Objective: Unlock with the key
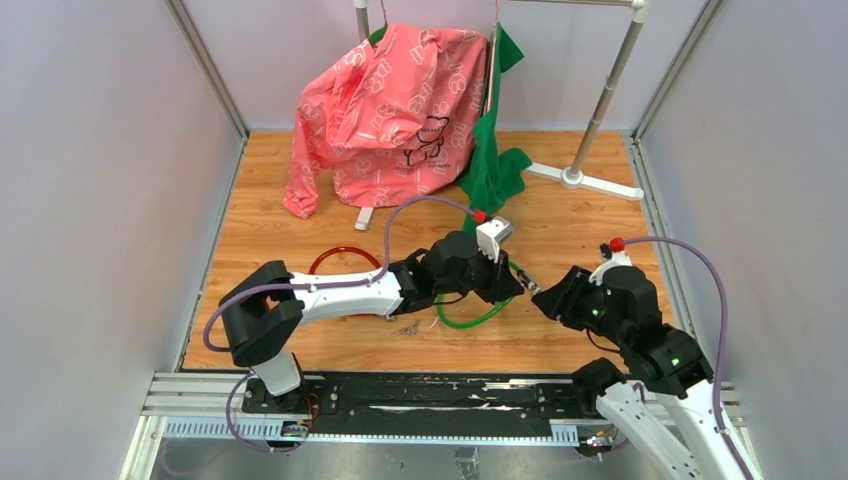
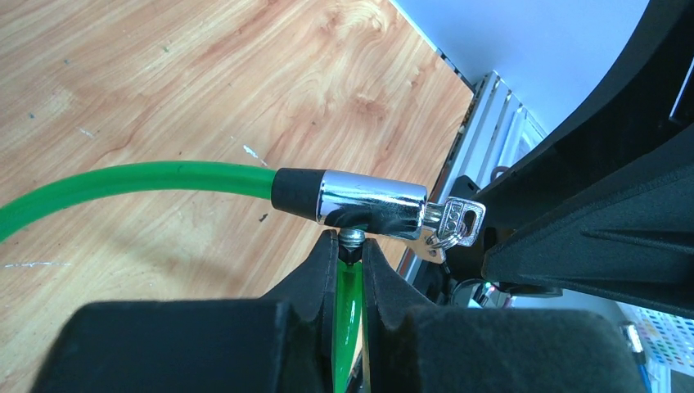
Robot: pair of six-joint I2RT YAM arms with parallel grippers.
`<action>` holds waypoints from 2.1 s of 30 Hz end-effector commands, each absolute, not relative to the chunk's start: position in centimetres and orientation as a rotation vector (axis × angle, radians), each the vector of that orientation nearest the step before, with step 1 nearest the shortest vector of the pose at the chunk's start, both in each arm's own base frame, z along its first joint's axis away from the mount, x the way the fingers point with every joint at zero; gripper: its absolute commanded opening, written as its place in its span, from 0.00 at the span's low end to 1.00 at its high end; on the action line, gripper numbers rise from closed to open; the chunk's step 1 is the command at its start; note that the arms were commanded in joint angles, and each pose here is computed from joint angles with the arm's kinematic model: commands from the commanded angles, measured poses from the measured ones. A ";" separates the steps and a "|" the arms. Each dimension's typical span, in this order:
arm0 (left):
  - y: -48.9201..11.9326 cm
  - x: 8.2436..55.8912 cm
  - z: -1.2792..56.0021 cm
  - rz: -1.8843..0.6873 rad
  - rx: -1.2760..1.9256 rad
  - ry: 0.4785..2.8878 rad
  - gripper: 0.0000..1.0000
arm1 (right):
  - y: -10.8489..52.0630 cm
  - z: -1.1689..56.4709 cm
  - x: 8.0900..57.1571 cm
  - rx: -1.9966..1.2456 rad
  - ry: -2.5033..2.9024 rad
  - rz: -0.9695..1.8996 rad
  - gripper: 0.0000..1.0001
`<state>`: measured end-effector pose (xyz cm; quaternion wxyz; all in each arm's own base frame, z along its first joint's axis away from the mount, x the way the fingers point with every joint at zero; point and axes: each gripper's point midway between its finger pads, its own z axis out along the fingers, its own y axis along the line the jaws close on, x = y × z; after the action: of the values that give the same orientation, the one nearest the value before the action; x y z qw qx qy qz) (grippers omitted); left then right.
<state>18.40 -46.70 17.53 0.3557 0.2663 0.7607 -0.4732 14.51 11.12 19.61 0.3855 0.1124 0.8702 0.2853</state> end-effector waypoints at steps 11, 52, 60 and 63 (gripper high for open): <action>-46.5 18.2 17.9 -1.212 0.706 1.904 0.00 | 11.5 19.7 14.3 0.268 2.234 0.749 0.39; -45.9 18.2 18.6 -1.201 0.703 1.883 0.00 | 11.9 18.3 14.4 0.468 2.254 0.810 0.37; -45.8 17.9 18.9 -1.213 0.714 1.874 0.00 | 11.4 17.8 15.5 0.515 2.226 0.758 0.29; -45.8 17.9 18.9 -1.214 0.718 1.873 0.00 | 11.8 18.1 16.0 0.502 2.216 0.777 0.28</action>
<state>18.23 -45.55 16.14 0.3629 0.2772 0.7650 -0.4541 15.12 11.76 18.20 0.3528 0.1871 0.8648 0.3043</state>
